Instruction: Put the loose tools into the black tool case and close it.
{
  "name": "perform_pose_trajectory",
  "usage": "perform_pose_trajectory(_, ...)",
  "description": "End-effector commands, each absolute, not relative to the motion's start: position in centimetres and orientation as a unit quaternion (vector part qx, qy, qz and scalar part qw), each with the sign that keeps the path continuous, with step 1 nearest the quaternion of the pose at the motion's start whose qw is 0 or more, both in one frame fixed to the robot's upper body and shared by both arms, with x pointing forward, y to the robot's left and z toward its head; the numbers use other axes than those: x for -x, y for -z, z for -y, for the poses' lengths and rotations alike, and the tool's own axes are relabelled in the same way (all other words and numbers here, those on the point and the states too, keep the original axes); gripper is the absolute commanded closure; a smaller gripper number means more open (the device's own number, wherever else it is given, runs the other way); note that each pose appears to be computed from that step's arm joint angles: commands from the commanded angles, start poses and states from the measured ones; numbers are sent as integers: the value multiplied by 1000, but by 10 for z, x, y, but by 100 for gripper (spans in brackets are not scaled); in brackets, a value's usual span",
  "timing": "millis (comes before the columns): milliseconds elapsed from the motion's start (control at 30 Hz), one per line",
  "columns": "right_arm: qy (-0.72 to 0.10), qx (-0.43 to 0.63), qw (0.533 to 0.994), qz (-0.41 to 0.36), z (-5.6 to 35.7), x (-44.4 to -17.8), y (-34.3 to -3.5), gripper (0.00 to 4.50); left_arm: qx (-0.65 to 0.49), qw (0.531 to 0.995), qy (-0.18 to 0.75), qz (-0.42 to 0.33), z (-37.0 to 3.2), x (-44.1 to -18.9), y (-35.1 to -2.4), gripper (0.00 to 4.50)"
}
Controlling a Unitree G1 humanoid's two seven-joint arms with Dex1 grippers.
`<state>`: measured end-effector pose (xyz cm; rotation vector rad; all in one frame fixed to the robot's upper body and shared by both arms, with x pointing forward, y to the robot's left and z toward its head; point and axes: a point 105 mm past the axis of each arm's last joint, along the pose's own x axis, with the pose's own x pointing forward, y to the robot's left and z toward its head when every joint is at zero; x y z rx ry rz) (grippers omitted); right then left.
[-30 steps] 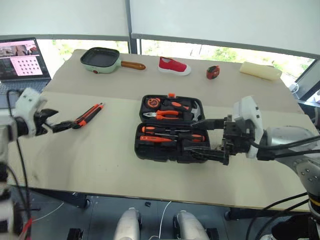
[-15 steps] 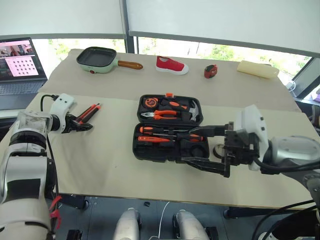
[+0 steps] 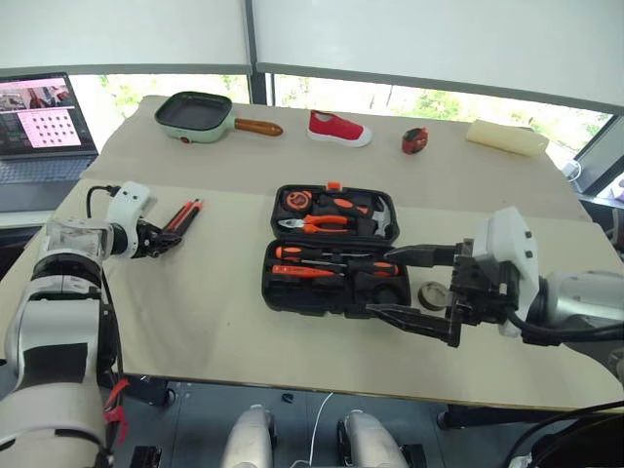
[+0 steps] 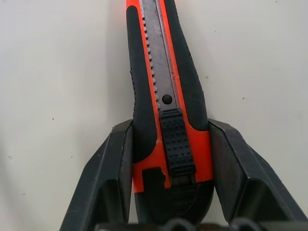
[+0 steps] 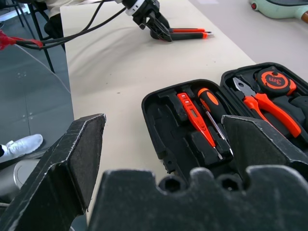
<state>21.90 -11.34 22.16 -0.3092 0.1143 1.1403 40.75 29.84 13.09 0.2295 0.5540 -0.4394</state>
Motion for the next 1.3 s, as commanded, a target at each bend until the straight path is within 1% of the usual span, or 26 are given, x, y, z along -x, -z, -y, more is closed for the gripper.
perform_pose_trajectory(33,-531,156,832,-36,114,-217,-225,0,-136,905,365,-171,-249,-412,-184,275)
perform_pose_trajectory(100,-529,151,834,-42,114,-218,-221,0,-150,853,481,-136,-217,-394,-201,275)
perform_pose_trajectory(133,-528,149,835,-46,115,-218,-219,0,-150,826,527,-133,-203,-382,-206,275)
perform_pose_trajectory(200,-526,147,836,-51,116,-219,-217,0,-155,791,576,-139,-189,-365,-209,275)
perform_pose_trajectory(300,-516,148,841,-70,123,-219,-206,0,-237,717,638,-154,-164,-337,-197,275)
perform_pose_trajectory(333,-510,147,844,-77,126,-219,-203,0,-279,683,656,-159,-156,-327,-187,275)
perform_pose_trajectory(400,-502,144,849,-83,130,-219,-199,0,-324,638,680,-163,-145,-317,-174,275)
perform_pose_trajectory(433,-501,143,850,-82,130,-218,-199,0,-332,627,685,-164,-139,-316,-170,275)
perform_pose_trajectory(533,-488,146,858,-70,130,-220,-200,0,-381,617,669,-160,-123,-328,-156,275)
perform_pose_trajectory(600,-477,145,865,-61,127,-222,-200,0,-386,606,677,-159,-112,-329,-151,275)
perform_pose_trajectory(700,-479,138,865,-54,121,-220,-200,0,-382,604,681,-158,-102,-332,-149,275)
perform_pose_trajectory(767,-477,137,867,-52,120,-220,-200,0,-379,597,688,-162,-100,-329,-147,275)
perform_pose_trajectory(867,-467,135,872,-46,120,-221,-201,0,-406,599,672,-159,-100,-336,-141,275)
perform_pose_trajectory(1067,-457,130,879,-41,120,-222,-202,0,-396,589,684,-167,-98,-330,-135,275)
perform_pose_trajectory(1233,-454,129,880,-42,120,-224,-201,0,-380,591,689,-174,-93,-329,-131,275)
perform_pose_trajectory(1300,-454,125,881,-41,119,-225,-200,0,-368,595,693,-175,-88,-328,-131,170)
